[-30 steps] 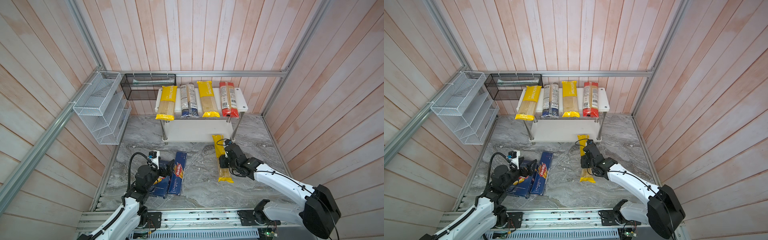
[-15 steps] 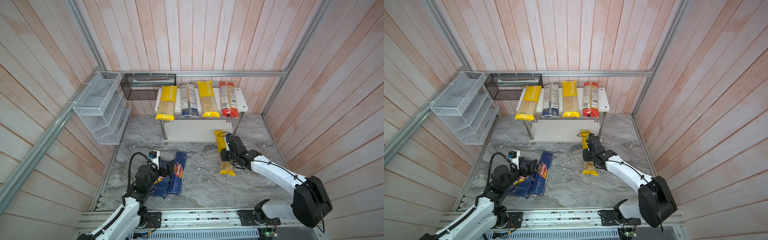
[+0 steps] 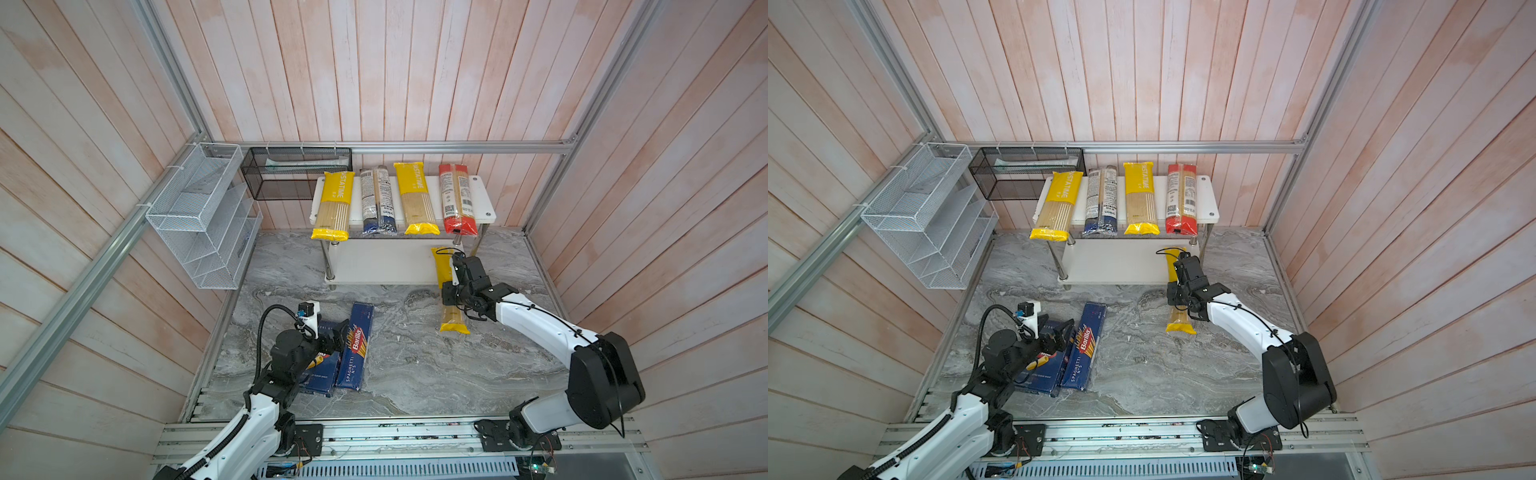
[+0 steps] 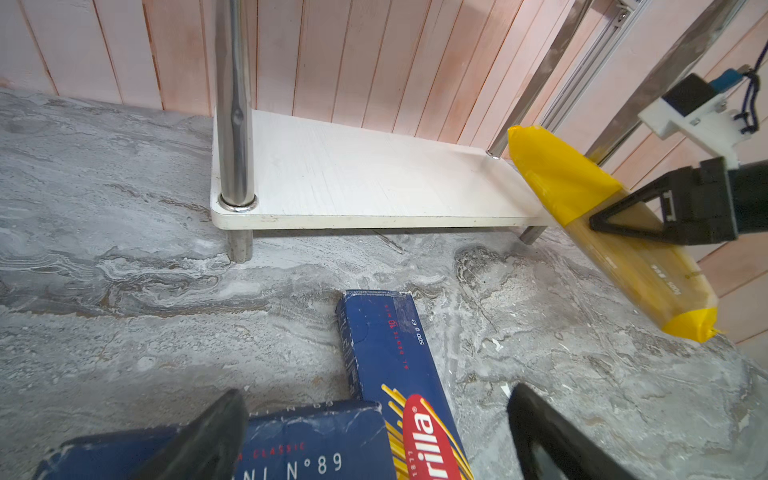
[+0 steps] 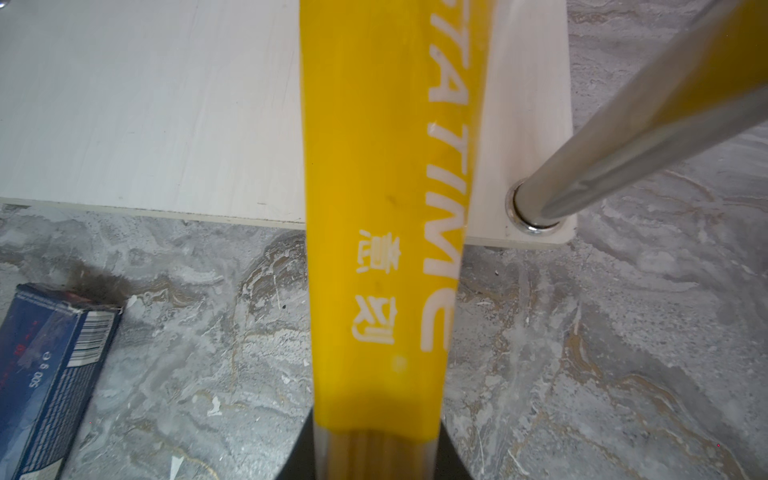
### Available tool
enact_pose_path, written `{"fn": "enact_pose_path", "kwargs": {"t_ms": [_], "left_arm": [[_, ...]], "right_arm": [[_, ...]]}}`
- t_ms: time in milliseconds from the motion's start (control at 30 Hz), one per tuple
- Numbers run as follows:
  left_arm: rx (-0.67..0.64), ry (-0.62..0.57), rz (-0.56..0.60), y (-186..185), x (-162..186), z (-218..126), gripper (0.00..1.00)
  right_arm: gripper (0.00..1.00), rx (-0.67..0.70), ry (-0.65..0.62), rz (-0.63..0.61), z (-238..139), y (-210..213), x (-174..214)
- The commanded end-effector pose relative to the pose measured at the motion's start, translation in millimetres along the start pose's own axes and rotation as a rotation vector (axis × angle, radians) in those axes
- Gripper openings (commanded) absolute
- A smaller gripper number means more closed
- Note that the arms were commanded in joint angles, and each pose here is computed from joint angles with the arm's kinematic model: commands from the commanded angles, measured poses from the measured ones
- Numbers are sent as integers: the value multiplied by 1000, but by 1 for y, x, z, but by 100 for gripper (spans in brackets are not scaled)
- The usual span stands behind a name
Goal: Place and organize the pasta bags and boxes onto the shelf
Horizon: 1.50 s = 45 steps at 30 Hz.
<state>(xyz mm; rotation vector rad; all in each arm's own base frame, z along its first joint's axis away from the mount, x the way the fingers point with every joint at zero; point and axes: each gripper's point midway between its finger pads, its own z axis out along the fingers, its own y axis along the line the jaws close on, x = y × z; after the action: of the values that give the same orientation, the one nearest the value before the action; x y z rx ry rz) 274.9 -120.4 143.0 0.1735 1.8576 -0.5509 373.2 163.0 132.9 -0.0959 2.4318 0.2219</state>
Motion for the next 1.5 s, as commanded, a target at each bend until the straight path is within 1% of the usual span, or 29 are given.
{"fn": "enact_pose_path", "kwargs": {"t_ms": [0,367,633,933,1067,1167,1400,1467], "left_arm": [[18,-47,9,-6,-19,0,100],[19,-42,7,-6,-18,0,100],[18,-46,9,-6,-19,0,100],[17,-44,9,-6,-18,1,100],[16,-43,8,-6,-18,1,100],[16,-46,8,-6,-19,0,100],[14,-48,6,-6,-19,0,100],[16,-49,9,-6,-19,0,100]], "right_arm": [[9,-1,-163,6,-9,7,-55],[9,35,-200,14,5,-2,-71],[9,56,-172,3,26,-13,-68],[9,51,-193,9,37,-18,-83],[10,55,-197,5,42,-19,-89],[14,67,-202,10,46,-21,-94],[14,73,-187,14,59,-24,-96],[16,68,-184,14,60,-22,-97]]}}
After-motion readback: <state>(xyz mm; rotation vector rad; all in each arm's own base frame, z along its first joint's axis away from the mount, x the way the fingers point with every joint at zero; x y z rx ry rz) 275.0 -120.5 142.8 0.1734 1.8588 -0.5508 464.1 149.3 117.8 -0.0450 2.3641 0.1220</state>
